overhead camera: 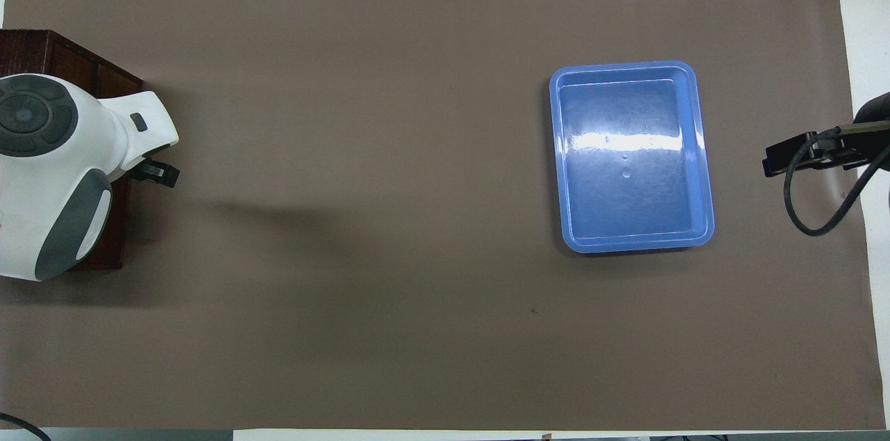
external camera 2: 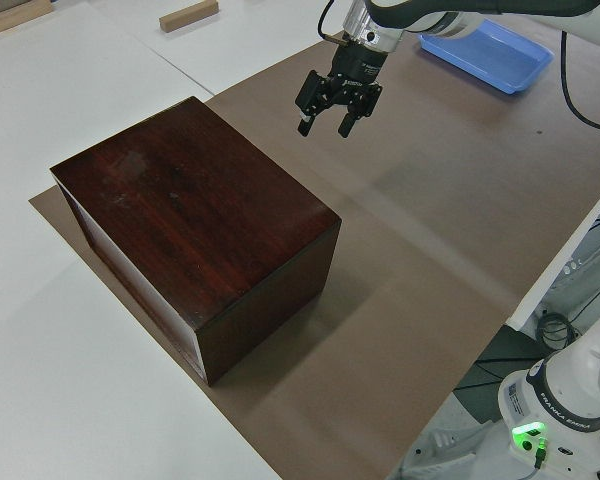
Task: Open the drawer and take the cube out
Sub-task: 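Pull the drawer open toward the robot with the left gripper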
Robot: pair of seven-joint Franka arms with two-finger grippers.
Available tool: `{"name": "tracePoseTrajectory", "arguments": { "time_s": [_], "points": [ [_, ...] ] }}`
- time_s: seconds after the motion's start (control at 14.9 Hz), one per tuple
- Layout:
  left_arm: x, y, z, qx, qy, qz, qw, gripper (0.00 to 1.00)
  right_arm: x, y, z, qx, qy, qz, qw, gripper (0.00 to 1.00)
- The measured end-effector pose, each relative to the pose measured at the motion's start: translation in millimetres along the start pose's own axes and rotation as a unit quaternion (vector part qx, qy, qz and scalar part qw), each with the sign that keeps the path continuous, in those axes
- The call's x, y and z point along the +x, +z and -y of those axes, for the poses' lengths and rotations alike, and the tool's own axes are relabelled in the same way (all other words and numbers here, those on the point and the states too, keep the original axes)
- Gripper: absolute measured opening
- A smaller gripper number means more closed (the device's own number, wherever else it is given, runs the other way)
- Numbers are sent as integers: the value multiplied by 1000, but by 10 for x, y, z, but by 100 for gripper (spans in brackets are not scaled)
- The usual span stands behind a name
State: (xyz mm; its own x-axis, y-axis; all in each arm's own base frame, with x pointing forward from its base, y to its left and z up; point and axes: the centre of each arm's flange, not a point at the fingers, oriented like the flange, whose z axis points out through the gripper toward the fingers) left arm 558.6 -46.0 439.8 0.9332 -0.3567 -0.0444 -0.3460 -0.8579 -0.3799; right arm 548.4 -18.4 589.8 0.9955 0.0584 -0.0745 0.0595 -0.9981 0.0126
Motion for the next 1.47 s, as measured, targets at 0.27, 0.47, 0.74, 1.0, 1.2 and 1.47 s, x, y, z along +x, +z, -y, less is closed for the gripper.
{"name": "tracePoseTrajectory", "arguments": {
  "time_s": [0.27,0.47,0.74,1.0,1.2,1.47],
  "points": [
    [-56,380,217,-6,-13,-8,1000,100,-1,0,-8,0,1,0,1000,100],
    [-79,487,317,-8,-11,-18,1000,100,-2,0,-22,0,2,0,1000,100],
    [-121,649,221,-14,-5,-26,1000,100,-2,0,-24,0,2,0,1000,100],
    [-70,612,70,-14,-3,-32,999,100,-2,0,-23,0,2,0,1000,100],
    [66,449,-337,-17,-33,-45,998,100,-1,-1,-11,0,1,0,1000,100],
    [204,184,-973,-40,-62,-60,995,100,-1,-1,-5,0,0,0,1000,100]
  ]
}}
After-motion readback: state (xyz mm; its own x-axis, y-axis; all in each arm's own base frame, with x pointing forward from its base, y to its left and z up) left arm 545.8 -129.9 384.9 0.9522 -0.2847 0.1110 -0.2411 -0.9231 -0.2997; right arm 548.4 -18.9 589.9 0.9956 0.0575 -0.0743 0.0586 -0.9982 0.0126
